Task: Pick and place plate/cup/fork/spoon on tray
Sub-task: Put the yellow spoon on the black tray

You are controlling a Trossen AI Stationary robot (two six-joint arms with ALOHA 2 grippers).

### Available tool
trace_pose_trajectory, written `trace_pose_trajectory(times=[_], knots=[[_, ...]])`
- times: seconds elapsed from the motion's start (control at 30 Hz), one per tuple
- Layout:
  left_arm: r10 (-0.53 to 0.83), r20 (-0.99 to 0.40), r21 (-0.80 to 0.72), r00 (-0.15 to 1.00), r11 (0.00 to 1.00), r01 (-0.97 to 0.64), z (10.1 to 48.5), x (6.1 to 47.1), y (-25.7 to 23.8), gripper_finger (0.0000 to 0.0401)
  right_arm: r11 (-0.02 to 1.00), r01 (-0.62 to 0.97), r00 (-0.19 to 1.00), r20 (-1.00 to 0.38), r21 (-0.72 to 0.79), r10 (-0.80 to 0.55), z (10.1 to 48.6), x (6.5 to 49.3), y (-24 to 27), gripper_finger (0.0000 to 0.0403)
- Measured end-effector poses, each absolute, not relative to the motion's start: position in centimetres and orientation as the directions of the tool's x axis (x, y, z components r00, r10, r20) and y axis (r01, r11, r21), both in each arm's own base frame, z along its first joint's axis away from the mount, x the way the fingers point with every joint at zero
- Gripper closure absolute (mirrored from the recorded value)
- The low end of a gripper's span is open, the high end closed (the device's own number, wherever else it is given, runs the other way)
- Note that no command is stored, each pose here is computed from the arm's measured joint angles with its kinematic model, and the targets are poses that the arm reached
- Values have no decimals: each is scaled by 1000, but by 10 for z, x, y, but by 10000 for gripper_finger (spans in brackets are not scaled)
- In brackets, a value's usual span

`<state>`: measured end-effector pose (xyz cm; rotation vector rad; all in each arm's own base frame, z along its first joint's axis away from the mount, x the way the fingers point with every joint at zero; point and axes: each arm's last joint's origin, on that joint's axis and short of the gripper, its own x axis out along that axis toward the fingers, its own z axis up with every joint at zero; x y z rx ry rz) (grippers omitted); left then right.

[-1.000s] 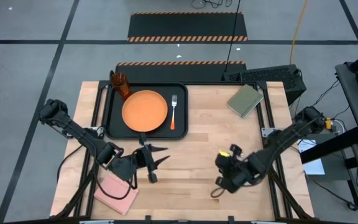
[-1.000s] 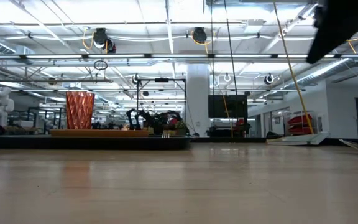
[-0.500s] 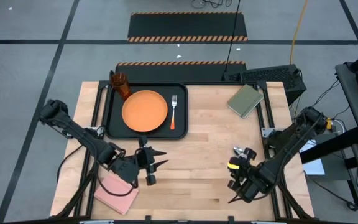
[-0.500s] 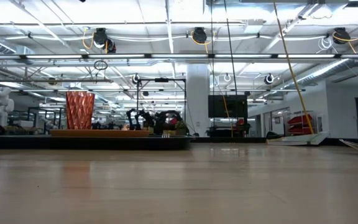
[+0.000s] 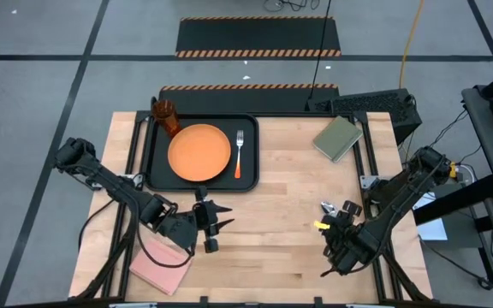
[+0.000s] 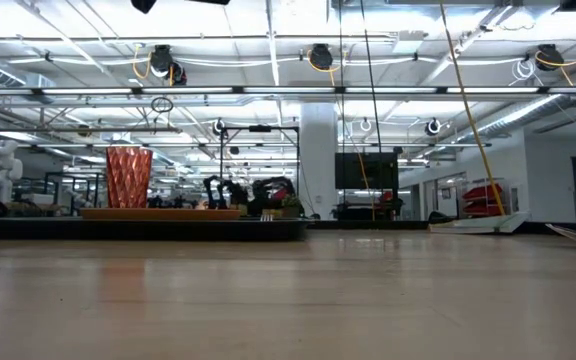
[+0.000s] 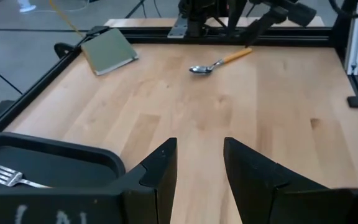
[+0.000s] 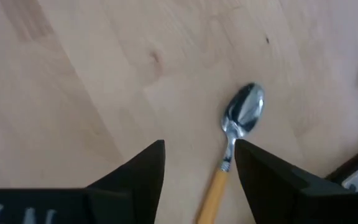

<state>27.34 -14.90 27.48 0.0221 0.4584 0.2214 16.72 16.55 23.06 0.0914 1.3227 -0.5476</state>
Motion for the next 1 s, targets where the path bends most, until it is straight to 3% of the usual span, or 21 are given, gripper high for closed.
trace_pose_trajectory(times=[0.37, 0.63, 1.0], knots=[[250, -437, 92, 864, 968, -233, 275, 279, -138, 265, 786, 519, -158, -941, -336, -299, 174, 139, 128, 204], [256, -443, 90, 859, 966, -241, 274, 282, -132, 265, 793, 582, -57, -982, -179, -179, 156, 136, 115, 204], [254, -446, 87, 858, 967, -241, 274, 283, -130, 265, 804, 586, -19, -993, -106, -116, 137, 128, 103, 204]])
